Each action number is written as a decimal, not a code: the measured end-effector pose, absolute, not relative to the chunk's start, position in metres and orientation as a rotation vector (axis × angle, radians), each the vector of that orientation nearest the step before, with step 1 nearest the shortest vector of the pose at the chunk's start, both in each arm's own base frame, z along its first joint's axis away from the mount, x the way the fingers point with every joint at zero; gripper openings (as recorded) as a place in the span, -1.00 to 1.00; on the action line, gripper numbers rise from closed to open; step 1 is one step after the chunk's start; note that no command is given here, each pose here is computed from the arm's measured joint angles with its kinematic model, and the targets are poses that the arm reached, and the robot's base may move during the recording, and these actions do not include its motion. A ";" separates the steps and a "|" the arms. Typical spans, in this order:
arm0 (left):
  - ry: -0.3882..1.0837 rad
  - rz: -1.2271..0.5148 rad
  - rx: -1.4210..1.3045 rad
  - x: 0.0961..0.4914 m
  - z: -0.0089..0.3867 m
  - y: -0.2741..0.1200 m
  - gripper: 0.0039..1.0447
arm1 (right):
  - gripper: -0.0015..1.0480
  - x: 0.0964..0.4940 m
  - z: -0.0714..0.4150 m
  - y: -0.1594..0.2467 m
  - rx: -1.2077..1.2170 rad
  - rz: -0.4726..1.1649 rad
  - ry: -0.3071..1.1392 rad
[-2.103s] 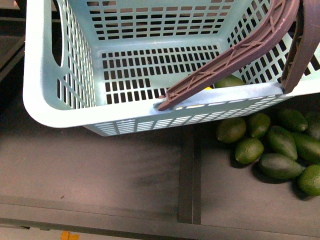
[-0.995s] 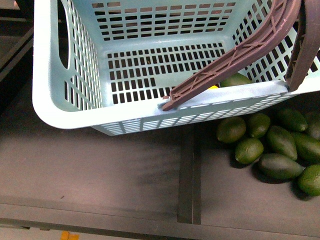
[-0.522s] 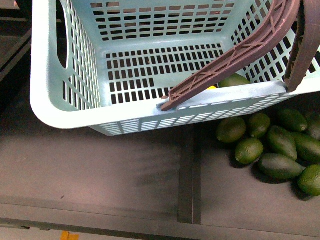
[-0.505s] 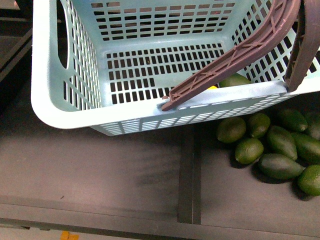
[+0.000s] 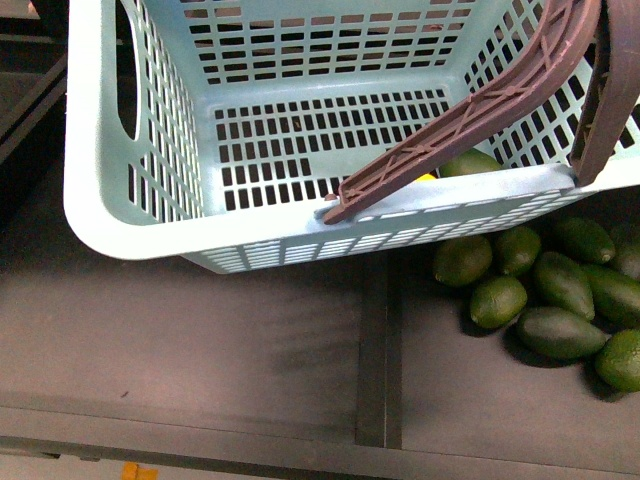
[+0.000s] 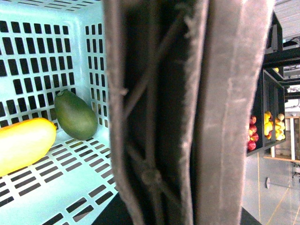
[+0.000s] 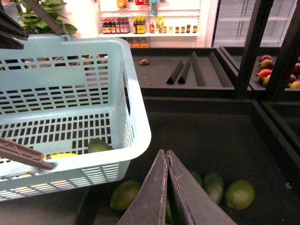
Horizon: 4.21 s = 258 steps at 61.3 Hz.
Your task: Pick mango and avocado into basket
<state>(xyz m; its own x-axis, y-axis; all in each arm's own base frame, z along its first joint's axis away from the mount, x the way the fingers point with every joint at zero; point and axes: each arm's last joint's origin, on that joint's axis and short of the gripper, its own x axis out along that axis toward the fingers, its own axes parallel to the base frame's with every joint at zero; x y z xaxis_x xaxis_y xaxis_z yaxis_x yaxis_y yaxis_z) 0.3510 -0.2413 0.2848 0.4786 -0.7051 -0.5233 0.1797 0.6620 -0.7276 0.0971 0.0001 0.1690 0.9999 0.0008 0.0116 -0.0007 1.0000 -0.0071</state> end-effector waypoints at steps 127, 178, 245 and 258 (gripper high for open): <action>0.603 0.423 -1.287 0.517 0.144 -0.109 -0.72 | 0.83 0.097 0.169 0.000 -0.007 0.001 -0.014; 0.479 0.527 -1.365 0.430 0.189 -0.076 0.84 | 0.83 0.097 0.169 0.000 -0.007 0.001 -0.014; 0.013 -0.003 -0.015 0.183 0.162 -0.001 -0.96 | 0.83 0.097 0.169 0.000 -0.007 0.001 -0.014; 0.013 -0.003 -0.014 0.160 0.163 -0.001 -0.96 | 0.83 0.097 0.169 0.000 -0.007 0.001 -0.014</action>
<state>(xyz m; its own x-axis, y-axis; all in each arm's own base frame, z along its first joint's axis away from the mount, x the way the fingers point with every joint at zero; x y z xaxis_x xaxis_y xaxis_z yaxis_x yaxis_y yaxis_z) 0.1602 -0.0005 0.1630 0.9999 -0.0031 -0.0132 0.0029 0.9999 -0.0143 0.0969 0.0001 0.1692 0.9999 0.0008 0.0139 -0.0007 1.0000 -0.0067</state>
